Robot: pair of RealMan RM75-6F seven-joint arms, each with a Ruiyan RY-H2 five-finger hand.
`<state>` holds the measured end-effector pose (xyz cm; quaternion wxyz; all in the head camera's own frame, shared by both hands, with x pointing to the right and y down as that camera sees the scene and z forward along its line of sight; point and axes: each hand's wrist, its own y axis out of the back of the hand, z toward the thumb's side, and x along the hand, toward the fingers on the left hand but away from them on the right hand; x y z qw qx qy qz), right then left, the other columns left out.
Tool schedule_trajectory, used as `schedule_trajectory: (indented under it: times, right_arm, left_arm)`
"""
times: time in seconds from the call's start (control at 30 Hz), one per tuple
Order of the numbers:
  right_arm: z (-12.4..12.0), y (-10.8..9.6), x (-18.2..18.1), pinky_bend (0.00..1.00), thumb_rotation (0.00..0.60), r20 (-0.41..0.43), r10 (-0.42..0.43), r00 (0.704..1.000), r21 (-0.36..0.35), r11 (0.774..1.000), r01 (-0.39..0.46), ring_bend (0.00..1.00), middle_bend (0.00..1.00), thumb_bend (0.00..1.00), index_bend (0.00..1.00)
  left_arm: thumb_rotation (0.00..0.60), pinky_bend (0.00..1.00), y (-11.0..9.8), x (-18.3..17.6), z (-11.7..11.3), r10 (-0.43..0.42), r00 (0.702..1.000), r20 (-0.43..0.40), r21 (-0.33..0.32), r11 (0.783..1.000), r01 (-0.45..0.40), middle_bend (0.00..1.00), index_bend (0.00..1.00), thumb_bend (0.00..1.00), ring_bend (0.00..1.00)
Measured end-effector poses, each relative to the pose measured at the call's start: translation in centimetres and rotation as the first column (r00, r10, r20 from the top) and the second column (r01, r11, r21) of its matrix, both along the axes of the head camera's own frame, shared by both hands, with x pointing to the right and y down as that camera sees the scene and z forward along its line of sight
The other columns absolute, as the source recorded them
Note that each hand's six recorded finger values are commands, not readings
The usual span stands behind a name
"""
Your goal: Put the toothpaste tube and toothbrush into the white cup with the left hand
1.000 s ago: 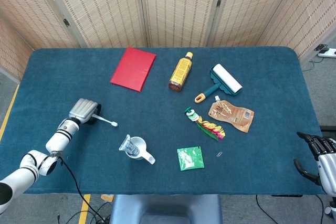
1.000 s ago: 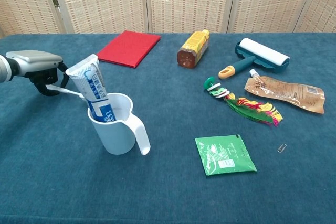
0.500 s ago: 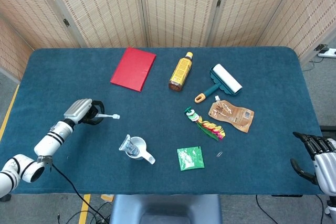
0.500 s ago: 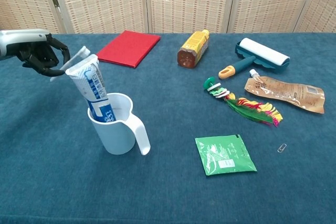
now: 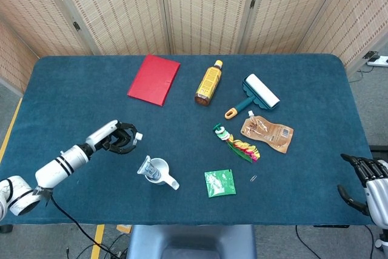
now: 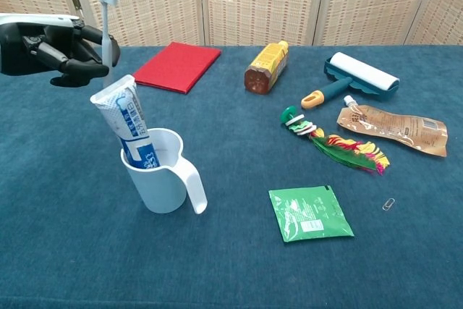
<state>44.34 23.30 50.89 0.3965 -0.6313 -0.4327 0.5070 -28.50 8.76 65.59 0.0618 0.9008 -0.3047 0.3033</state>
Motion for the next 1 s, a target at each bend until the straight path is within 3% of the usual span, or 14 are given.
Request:
schedule_trajectory:
  times: [0.13,0.23,0.4,0.67,1.0]
  right_arm:
    - [0.0,0.0,0.1,0.26,0.600,0.000,0.001,1.000,-0.001,1.000,-0.001,0.25,0.29,0.22,0.19]
    - [0.1,0.0,0.2,0.26,0.600,0.000,0.004,1.000,0.000,1.000,-0.004,0.25,0.29,0.22,0.19]
    - [0.1,0.0,0.3,0.26,0.600,-0.001,0.005,1.000,-0.001,1.000,-0.005,0.25,0.29,0.22,0.19]
    - [0.2,0.0,0.8,0.26,0.600,-0.003,0.015,1.000,-0.003,1.000,-0.015,0.25,0.29,0.22,0.19]
    - [0.2,0.1,1.0,0.26,0.600,0.000,0.020,1.000,-0.004,1.000,-0.020,0.25,0.29,0.22,0.19]
  left_arm:
    - [0.600,0.91,1.3,2.5,-1.1,0.056,0.992,-0.110,-0.075,0.995,-0.064,0.93,0.67,0.42,0.83]
    - [0.600,0.91,2.2,4.1,-1.2,0.100,0.984,-0.149,-0.105,0.988,-0.116,0.93,0.67,0.42,0.83]
    - [0.600,0.91,3.0,6.0,-0.7,0.106,0.976,-0.192,-0.143,0.980,-0.135,0.93,0.67,0.42,0.83]
    - [0.600,0.91,3.2,7.4,0.7,0.100,0.978,-0.185,-0.175,0.976,-0.132,0.93,0.67,0.42,0.83]
    - [0.600,0.87,3.7,7.3,1.7,0.146,0.980,-0.138,-0.146,0.975,-0.166,0.92,0.60,0.42,0.82]
